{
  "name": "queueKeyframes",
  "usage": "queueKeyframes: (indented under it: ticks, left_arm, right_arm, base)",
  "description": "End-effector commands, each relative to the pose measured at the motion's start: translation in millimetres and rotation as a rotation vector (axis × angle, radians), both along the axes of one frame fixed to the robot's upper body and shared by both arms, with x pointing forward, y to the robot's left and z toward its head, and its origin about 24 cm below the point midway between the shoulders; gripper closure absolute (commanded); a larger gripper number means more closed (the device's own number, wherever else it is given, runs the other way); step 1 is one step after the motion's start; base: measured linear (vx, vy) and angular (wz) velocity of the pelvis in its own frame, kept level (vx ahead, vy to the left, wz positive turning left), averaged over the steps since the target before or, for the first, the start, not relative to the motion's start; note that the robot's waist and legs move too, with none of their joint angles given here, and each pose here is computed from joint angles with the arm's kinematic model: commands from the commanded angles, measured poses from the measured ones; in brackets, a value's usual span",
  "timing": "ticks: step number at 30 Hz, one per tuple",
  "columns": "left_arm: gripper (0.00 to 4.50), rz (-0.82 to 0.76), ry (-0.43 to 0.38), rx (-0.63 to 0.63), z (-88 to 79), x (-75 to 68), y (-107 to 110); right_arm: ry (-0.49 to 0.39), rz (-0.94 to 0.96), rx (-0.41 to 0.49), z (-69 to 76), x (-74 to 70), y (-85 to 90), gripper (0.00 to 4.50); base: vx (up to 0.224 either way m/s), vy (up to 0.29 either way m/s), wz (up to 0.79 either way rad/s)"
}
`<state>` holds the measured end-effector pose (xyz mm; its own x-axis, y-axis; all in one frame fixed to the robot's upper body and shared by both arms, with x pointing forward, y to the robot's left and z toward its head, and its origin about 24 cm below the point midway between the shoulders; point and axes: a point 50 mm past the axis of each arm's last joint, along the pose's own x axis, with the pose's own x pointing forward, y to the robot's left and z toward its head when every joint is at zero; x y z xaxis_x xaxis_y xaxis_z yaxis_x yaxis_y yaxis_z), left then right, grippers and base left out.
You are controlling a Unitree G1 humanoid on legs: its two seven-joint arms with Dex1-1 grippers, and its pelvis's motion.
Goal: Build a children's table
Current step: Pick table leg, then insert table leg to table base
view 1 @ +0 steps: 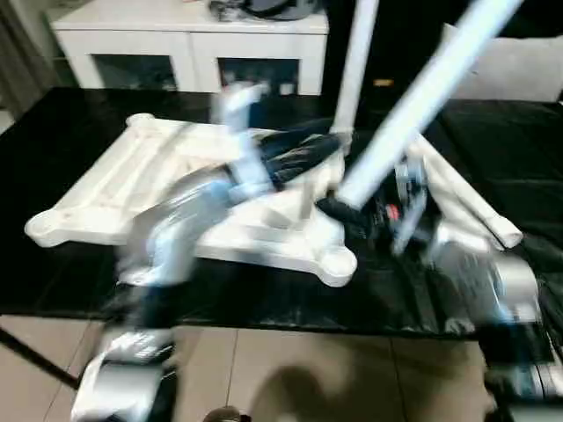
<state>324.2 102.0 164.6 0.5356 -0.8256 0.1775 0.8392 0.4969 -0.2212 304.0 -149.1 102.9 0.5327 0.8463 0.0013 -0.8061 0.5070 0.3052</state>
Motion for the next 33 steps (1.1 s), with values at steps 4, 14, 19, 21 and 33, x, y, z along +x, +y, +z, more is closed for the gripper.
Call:
queueKeyframes:
  ticks: [4,14,19,21,33]
  left_arm:
    - [1.29,0.02,0.018,0.157,-14.8,-0.4,5]
    - [1.46,-0.232,-0.076,0.695,-69.2,-0.1,9]
    - [1.94,-0.367,-0.078,0.807,-80.1,5.4,11]
    - [2.08,-0.389,-0.075,0.812,-81.8,7.3,11]
    - [2.99,-0.438,-0.06,0.939,-96.8,23.6,17]
  right_arm:
    - [-0.075,-0.161,-0.038,8.8,5.9,-12.3,2.61]
    - [-0.132,-0.379,-0.19,5.1,9.1,-33.3,2.61]
    - [-0.112,-0.319,-0.169,0.6,2.2,-34.6,2.61]
    - [-0.106,-0.326,-0.162,-0.7,1.4,-35.5,2.61]
    - [-0.104,-0.323,-0.158,-3.5,-2.0,-38.7,2.61]
  base:
    - [0.0,0.0,0.0]
    - [0.0,0.0,0.0]
    - [0.0,0.0,0.0]
    - [0.0,0.0,0.0]
    - [0.0,0.0,0.0]
